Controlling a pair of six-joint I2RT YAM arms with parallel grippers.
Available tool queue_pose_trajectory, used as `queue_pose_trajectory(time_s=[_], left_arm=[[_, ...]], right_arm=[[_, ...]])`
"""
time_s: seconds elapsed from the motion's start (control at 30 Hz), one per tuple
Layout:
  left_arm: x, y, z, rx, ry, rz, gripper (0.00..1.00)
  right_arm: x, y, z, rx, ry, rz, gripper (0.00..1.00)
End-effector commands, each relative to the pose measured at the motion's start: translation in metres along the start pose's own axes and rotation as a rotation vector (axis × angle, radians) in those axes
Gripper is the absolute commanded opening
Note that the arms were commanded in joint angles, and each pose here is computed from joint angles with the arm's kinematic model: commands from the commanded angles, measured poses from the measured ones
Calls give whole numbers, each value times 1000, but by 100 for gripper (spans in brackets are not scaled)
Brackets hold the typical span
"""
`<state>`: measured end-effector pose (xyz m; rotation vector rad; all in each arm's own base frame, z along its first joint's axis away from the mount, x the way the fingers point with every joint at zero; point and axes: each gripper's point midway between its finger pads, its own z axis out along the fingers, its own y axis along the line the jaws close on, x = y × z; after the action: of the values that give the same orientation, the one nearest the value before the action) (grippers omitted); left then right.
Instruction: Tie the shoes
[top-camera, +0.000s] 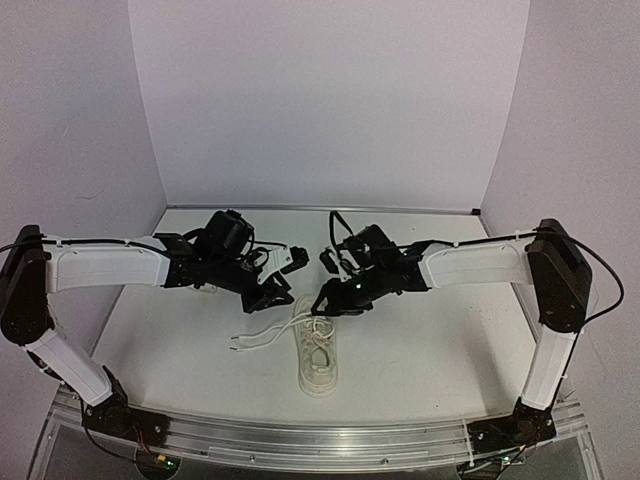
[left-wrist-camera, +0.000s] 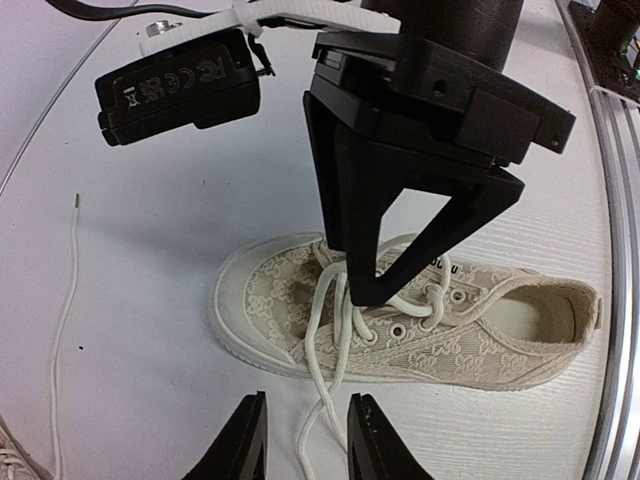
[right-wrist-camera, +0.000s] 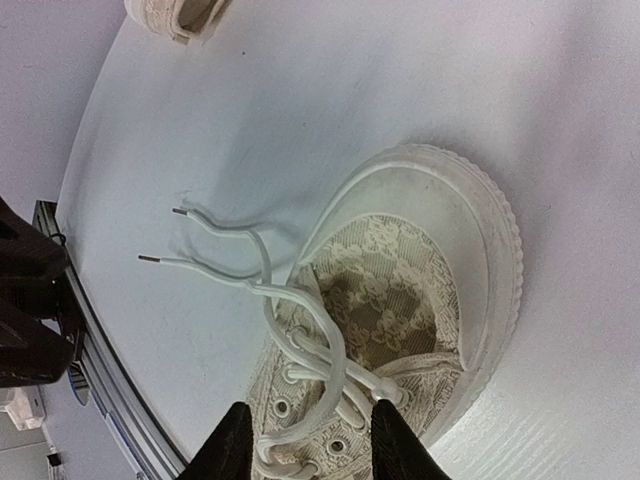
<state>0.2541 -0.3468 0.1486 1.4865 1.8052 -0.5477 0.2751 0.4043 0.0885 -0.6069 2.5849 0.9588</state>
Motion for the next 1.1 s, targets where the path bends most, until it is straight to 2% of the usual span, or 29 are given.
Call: queue_pose_trajectory(time_s=[0.0,0.23,0.27,0.47,0.63,1.07], left_arm=[[-7,6,-7,-35,-12,-3,30],[26,12,-3,-49,154,-36,30],[31,12,-5,-47,178,-41,30],[63,16,-18,-46,301,-52,30],[92,16,-7,-24,422,-79,30],[132,13,27,53,552,-114,34]], right_arm=[[-2,3,5,-3,23,-22,35],[-3,11,-8,-18,9,-38,2],[-3,11,-11,-18,6,-39,0],[3,11,-36,0,-35,-50,0],[11,10,-45,-2,-47,-58,0],[21,5,-48,-10,-55,-43,0]])
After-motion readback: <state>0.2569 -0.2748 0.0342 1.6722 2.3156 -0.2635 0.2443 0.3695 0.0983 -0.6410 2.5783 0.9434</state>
